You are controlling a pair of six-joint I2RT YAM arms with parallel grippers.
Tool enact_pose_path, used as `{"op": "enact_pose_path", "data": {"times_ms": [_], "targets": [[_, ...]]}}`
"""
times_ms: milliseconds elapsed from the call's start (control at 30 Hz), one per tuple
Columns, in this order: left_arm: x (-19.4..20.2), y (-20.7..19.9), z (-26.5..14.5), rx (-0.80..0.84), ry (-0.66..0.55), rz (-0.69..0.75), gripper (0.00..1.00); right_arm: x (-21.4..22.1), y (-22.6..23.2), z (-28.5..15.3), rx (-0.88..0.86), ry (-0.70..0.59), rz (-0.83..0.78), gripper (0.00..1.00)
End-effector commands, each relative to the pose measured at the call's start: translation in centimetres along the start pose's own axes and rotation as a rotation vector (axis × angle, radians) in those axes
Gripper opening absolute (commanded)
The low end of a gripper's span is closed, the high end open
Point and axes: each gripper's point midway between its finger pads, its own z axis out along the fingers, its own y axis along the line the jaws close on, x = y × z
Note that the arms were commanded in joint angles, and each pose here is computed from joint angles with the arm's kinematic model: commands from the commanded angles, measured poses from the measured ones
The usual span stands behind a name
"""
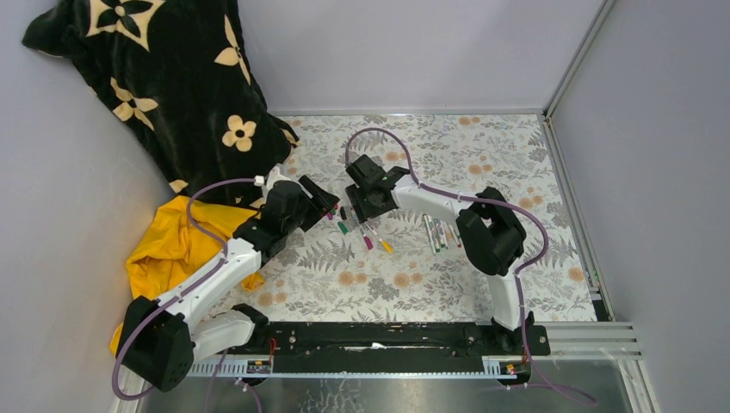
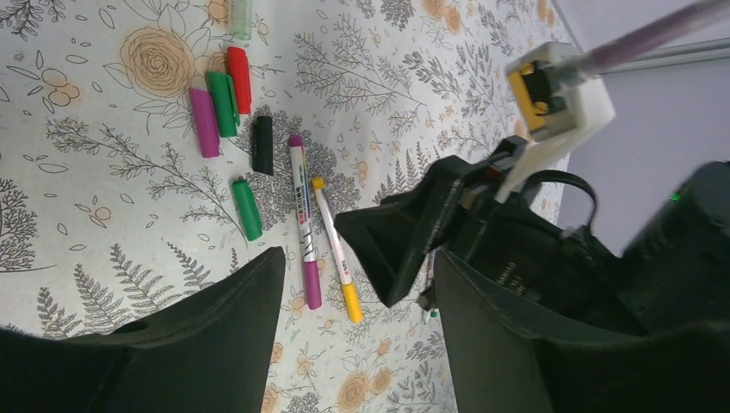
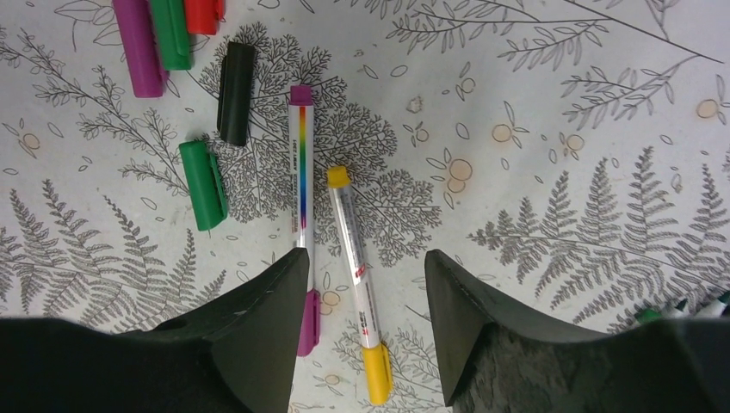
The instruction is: Open the pen caps
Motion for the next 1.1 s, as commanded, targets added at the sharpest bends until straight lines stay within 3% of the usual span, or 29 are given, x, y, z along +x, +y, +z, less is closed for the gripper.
{"op": "enact_pose_path", "data": {"times_ms": [0, 867, 1067], "targets": [[-0.2, 0.1, -0.6, 0.004, -0.004, -0.011, 0.71, 0.2, 1.1, 0.5, -0.011, 0.024, -0.028, 0.59], [-0.7, 0.2, -0.9, 0.02, -0.024, -0.021, 0.71, 3.7, 0.4, 3.6, 0.02, 0.126, -0.04, 0.54], [-0.5, 0.5, -0.8, 0.014, -0.021, -0.026, 0.71, 4.9, 0.6, 4.1, 0.01, 0.167, -0.033, 0.33]]}}
